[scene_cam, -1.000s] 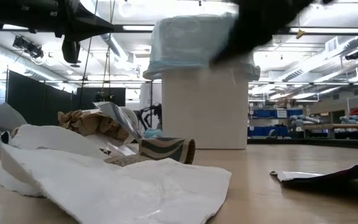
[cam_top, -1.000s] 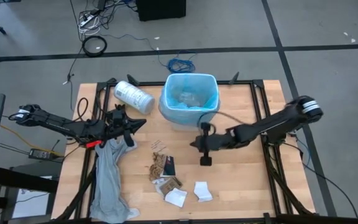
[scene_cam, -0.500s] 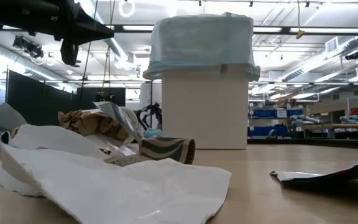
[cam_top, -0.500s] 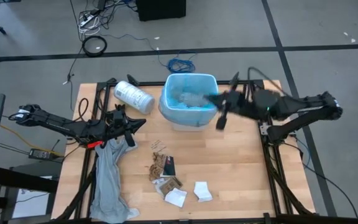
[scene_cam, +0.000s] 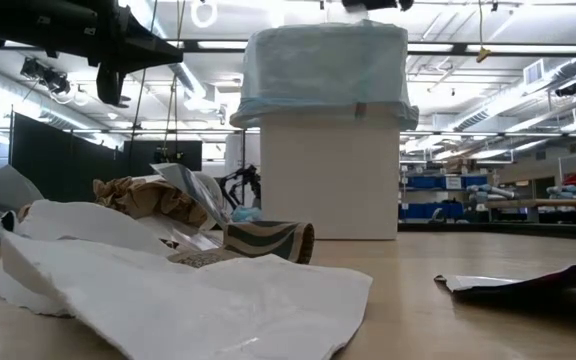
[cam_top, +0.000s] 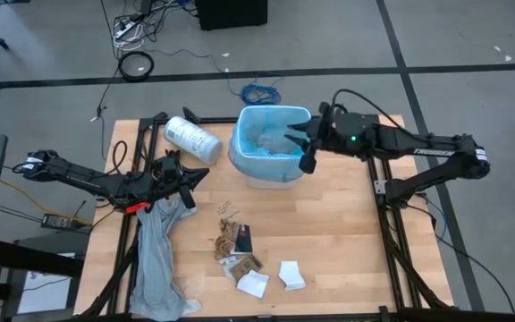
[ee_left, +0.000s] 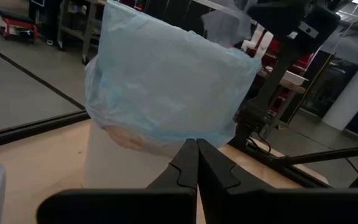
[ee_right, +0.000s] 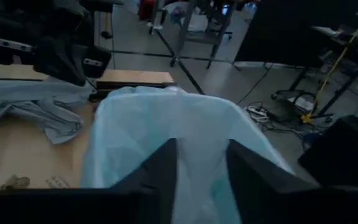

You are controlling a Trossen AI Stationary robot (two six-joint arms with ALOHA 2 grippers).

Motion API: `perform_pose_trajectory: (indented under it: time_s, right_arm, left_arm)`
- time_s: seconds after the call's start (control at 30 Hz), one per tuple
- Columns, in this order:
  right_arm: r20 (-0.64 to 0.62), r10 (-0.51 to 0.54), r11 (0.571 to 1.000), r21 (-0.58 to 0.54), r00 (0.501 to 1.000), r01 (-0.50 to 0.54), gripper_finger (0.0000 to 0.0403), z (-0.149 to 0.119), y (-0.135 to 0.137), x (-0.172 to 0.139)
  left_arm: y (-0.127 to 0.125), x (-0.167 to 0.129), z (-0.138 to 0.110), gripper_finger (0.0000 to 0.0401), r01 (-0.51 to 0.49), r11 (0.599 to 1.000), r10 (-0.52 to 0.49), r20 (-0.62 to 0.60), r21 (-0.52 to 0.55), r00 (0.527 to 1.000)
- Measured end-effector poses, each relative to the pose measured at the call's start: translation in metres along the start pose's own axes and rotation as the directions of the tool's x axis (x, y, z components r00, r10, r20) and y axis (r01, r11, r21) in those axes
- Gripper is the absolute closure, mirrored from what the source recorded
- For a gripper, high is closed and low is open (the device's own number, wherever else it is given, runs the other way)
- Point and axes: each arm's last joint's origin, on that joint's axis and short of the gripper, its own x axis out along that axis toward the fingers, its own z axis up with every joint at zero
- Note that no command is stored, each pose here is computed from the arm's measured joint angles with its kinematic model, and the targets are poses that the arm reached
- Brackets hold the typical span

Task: Place trash/remove bag and relplace
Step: Put the transparent plastic into the trash bin, then put the white paper into the trash bin

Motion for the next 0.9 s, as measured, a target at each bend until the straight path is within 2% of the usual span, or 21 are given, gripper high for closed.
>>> perform_pose_trajectory:
  time_s: [0.1,0.2,0.3,0.4,0.5,0.6,0.67,0.8,0.9]
  right_arm:
    - [0.022,0.018,0.998,0.053,1.000,-0.019,0.0214,0.002,0.002,0.000]
    - [0.106,0.085,0.990,0.107,0.991,-0.096,0.0168,0.017,0.004,-0.013]
    - [0.192,0.169,0.970,0.140,0.967,-0.198,0.0151,0.035,0.010,-0.030]
    - [0.157,0.288,0.933,0.178,0.945,-0.314,0.0154,0.035,0.027,-0.042]
    - [-0.013,0.446,0.860,0.286,0.895,-0.424,0.0164,0.013,0.059,-0.047]
    - [-0.180,0.535,0.807,0.399,0.826,-0.436,0.0171,-0.018,0.096,-0.047]
    - [-0.239,0.548,0.803,0.420,0.802,-0.423,0.0174,-0.036,0.119,-0.045]
    - [-0.342,0.549,0.821,0.391,0.762,-0.416,0.0176,-0.081,0.164,-0.032]
    - [-0.357,0.600,0.793,0.382,0.716,-0.474,0.0174,-0.111,0.199,-0.021]
  left_arm:
    - [0.000,0.000,0.000,0.0393,0.001,1.000,-0.001,0.001,-0.001,1.000]
    - [0.000,0.000,0.000,0.0393,0.001,1.000,-0.001,-0.001,0.000,1.000]
    - [0.000,0.000,0.000,0.0393,0.001,1.000,-0.001,-0.003,0.002,1.000]
    - [0.000,0.000,0.000,0.0393,0.001,1.000,-0.001,-0.005,0.003,1.000]
    - [0.000,0.000,-0.001,0.0393,0.001,1.000,-0.001,-0.005,0.003,1.000]
    - [0.000,0.000,-0.001,0.0393,0.000,1.000,0.000,-0.006,0.004,1.000]
    - [0.000,0.000,-0.001,0.0393,0.000,1.000,0.000,-0.007,0.005,1.000]
    - [0.000,0.000,-0.001,0.0393,-0.001,1.000,0.001,-0.008,0.007,1.000]
    - [0.000,0.000,-0.001,0.0393,-0.001,1.000,0.001,-0.009,0.006,1.000]
